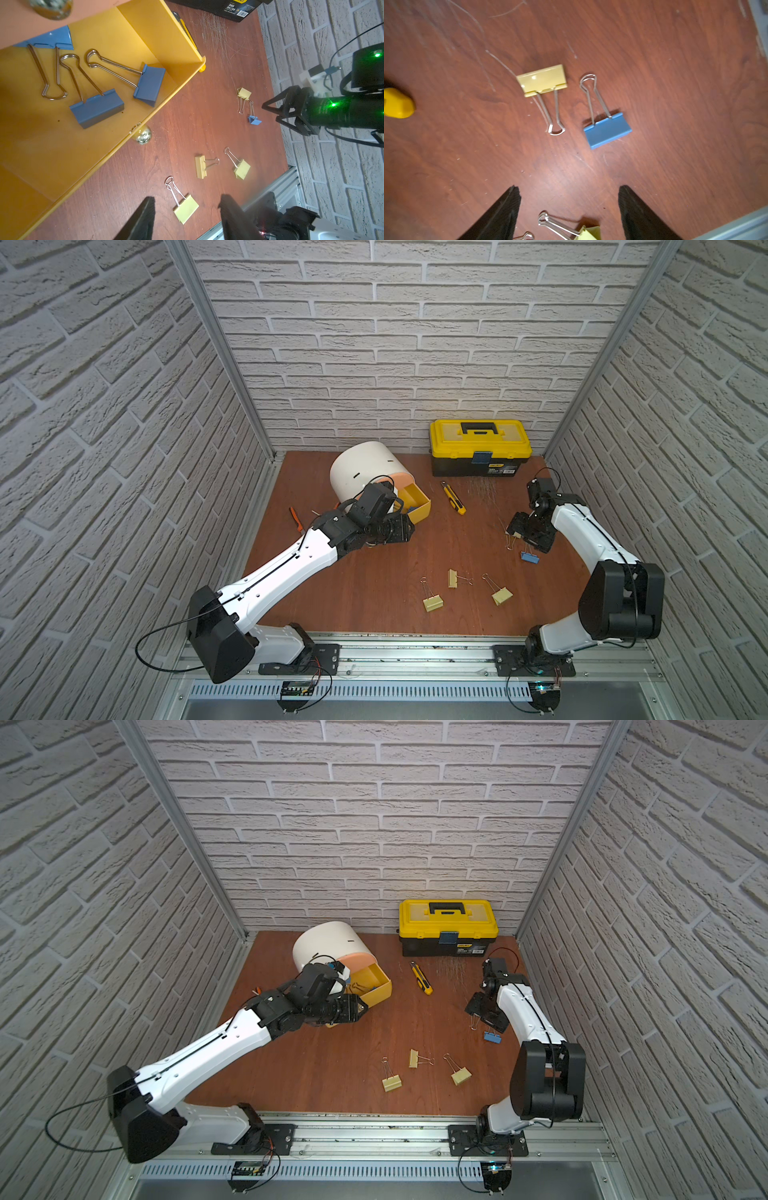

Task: Put the binder clips in the drawer according to color
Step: Pick up the binder clip at the center of the board.

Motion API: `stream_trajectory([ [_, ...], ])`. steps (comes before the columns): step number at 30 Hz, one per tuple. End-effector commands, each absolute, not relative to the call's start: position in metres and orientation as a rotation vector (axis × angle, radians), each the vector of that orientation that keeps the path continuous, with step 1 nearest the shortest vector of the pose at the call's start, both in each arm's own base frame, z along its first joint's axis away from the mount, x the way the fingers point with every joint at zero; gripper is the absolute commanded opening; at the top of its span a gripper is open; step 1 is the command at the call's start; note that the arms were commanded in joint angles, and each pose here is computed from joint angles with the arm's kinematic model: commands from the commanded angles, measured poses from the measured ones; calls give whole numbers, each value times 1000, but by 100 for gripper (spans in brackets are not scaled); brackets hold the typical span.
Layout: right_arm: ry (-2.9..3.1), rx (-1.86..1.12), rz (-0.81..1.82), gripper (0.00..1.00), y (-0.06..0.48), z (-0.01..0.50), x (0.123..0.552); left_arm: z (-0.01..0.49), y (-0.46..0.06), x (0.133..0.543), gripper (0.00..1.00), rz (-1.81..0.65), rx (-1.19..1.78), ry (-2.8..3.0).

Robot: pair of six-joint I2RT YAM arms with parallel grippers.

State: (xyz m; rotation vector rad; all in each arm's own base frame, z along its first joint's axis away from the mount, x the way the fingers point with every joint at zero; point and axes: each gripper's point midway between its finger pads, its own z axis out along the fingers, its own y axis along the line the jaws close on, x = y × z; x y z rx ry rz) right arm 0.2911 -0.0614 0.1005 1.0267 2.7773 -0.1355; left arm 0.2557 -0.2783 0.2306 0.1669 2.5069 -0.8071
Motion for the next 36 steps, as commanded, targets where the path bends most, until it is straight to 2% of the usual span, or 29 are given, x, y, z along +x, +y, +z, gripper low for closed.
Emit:
stream_trajectory([
  [1,2808,980,-338,79,-86,105,283,232,-285,263,56,-831,169,2463],
  [7,2889,837,-477,80,-106,97,282,238,-282,269,56,-843,160,2433],
  [18,3049,507,-375,83,-98,59,289,244,-274,276,56,-854,103,2399],
  [25,3101,529,-290,86,-97,39,286,244,-271,278,56,-856,81,2395],
  [36,3124,614,-126,83,-93,18,282,246,-264,280,56,-850,61,2397],
])
